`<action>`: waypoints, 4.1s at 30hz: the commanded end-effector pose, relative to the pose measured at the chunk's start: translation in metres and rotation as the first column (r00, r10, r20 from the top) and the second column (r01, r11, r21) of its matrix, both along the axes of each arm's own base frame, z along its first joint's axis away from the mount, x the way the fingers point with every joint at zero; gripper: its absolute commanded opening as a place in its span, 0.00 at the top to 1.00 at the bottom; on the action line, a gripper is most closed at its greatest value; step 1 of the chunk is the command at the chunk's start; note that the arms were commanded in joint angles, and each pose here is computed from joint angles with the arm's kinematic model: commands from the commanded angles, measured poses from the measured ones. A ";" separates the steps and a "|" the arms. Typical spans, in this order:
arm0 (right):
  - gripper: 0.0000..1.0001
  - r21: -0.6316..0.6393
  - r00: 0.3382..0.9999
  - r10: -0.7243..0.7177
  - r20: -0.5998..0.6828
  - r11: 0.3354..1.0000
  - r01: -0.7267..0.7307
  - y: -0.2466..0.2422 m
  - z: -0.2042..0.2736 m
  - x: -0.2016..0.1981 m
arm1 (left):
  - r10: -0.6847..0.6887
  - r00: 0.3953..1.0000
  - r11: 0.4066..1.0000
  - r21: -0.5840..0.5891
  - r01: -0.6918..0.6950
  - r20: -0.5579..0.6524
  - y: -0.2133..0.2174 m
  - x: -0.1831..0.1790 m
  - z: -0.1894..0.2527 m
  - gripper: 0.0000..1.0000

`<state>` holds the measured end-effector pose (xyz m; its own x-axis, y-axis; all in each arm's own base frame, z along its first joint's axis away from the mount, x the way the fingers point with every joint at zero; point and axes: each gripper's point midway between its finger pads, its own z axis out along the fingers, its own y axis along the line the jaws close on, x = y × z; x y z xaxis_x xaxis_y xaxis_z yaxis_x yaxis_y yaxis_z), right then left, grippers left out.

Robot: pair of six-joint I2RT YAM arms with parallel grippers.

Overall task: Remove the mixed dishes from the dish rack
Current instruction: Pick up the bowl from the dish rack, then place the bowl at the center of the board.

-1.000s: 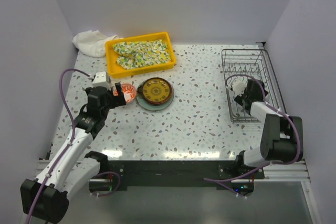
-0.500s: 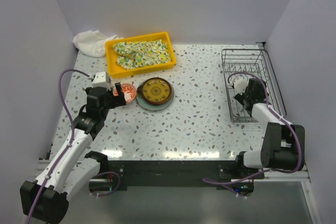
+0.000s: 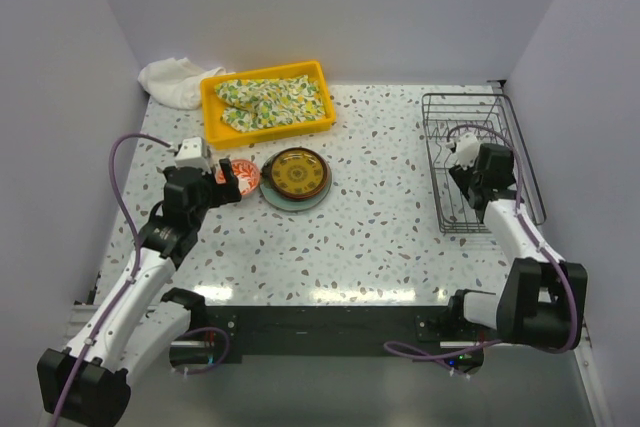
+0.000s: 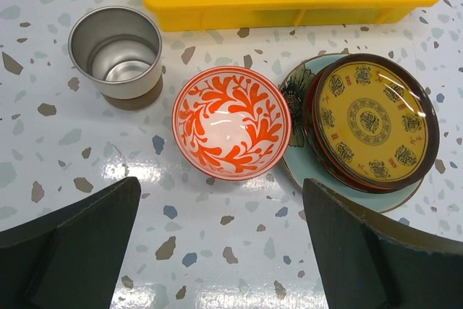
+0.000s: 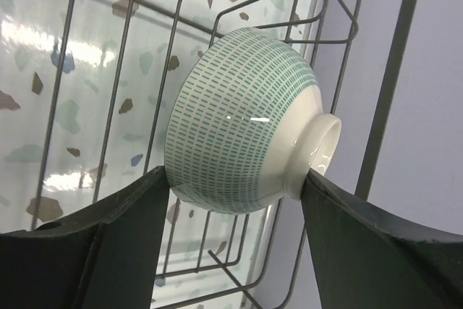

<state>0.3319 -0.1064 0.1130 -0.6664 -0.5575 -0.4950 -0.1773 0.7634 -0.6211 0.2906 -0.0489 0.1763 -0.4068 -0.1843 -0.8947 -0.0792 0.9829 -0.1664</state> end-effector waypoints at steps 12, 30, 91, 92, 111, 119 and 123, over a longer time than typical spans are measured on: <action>0.67 0.506 0.832 -0.372 0.412 0.852 0.130 0.024 0.122 0.025 | -0.088 0.996 0.996 -0.018 0.088 -0.001 -0.019 0.006 -0.004 0.01; 0.68 0.789 0.847 -0.170 0.503 0.491 -0.370 0.171 0.196 0.032 | -0.268 0.963 0.946 -0.180 0.269 0.031 -0.072 0.024 0.043 0.01; 0.60 0.767 0.837 0.199 0.510 -0.546 -0.337 0.383 0.210 -0.063 | -0.455 0.861 0.496 -0.738 0.458 0.228 -0.214 0.016 0.075 1.00; 0.57 0.770 0.837 0.202 0.508 -0.541 -0.337 0.383 0.208 -0.064 | -0.448 0.865 0.507 -0.733 0.453 0.224 -0.212 0.016 0.075 1.00; 0.02 0.927 0.896 0.266 0.356 0.023 -0.375 0.352 0.128 -0.052 | -0.084 0.996 0.962 -0.259 0.083 0.007 -0.081 0.053 0.050 1.00; 0.02 0.913 0.908 0.272 0.319 0.167 -0.371 0.335 0.114 -0.052 | 0.062 0.991 0.996 -0.053 -0.068 -0.116 -0.025 0.077 0.026 1.00; 0.02 0.915 0.912 0.265 0.312 0.174 -0.364 0.333 0.110 -0.053 | 0.105 0.973 0.994 0.037 -0.099 -0.206 -0.013 0.083 0.001 1.00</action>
<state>0.2746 0.2349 0.2163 -0.5408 0.2141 -0.8134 -0.5548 0.6361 0.5363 0.3602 -0.0775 0.1691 -0.5683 -0.2781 -0.7744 -0.1864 0.9602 -0.2080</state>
